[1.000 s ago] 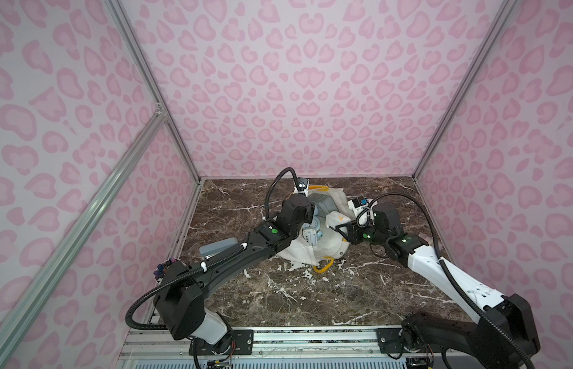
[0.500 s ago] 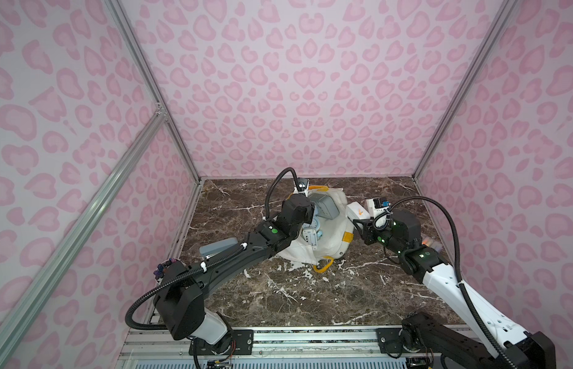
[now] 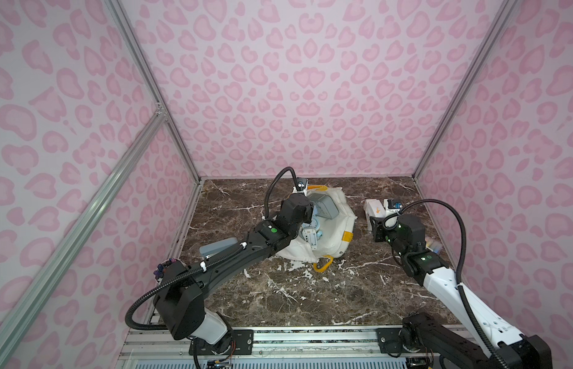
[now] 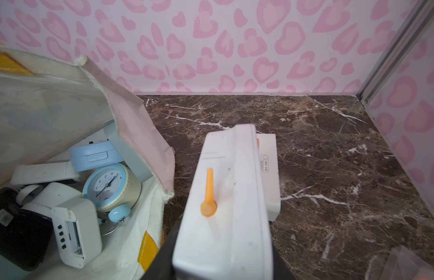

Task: Take the alarm clock out of the canvas bag
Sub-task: Place the alarm at the center of the board.

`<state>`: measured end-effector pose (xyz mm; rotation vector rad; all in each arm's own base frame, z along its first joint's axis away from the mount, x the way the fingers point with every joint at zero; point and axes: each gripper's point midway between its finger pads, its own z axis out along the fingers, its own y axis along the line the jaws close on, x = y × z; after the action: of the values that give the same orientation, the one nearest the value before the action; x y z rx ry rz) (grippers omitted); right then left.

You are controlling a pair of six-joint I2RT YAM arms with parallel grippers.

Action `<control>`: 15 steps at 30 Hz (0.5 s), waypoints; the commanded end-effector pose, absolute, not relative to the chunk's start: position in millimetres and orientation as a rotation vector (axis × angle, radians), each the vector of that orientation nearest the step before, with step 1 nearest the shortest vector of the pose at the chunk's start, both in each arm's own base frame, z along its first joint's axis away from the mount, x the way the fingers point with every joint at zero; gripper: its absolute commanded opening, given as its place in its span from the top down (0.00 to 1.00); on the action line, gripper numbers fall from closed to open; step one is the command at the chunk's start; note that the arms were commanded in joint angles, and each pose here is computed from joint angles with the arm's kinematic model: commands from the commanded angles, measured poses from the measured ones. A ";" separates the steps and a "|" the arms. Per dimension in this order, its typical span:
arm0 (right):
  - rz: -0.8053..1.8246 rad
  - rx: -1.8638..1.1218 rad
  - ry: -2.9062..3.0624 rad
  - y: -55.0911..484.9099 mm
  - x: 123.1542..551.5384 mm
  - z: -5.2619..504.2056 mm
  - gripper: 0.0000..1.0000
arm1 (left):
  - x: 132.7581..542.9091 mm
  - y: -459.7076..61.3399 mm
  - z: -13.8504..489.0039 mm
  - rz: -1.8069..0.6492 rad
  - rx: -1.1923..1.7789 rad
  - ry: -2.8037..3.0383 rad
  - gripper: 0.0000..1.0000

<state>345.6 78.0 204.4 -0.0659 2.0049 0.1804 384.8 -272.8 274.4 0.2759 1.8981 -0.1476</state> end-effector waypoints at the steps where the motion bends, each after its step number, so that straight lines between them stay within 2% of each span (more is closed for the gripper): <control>1: 0.136 -0.054 1.981 73.5 355.7 205.9 0.82 | 384.9 -270.2 286.7 -0.154 0.250 1.874 0.96; 15: 0.125 -0.078 2.114 85.9 394.5 162.0 0.84 | 381.1 -263.6 287.7 -0.144 0.241 1.870 0.96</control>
<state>384.5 82.0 158.3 -0.0760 2.1414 0.1138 379.9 -267.8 277.9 0.2780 1.9016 -0.1450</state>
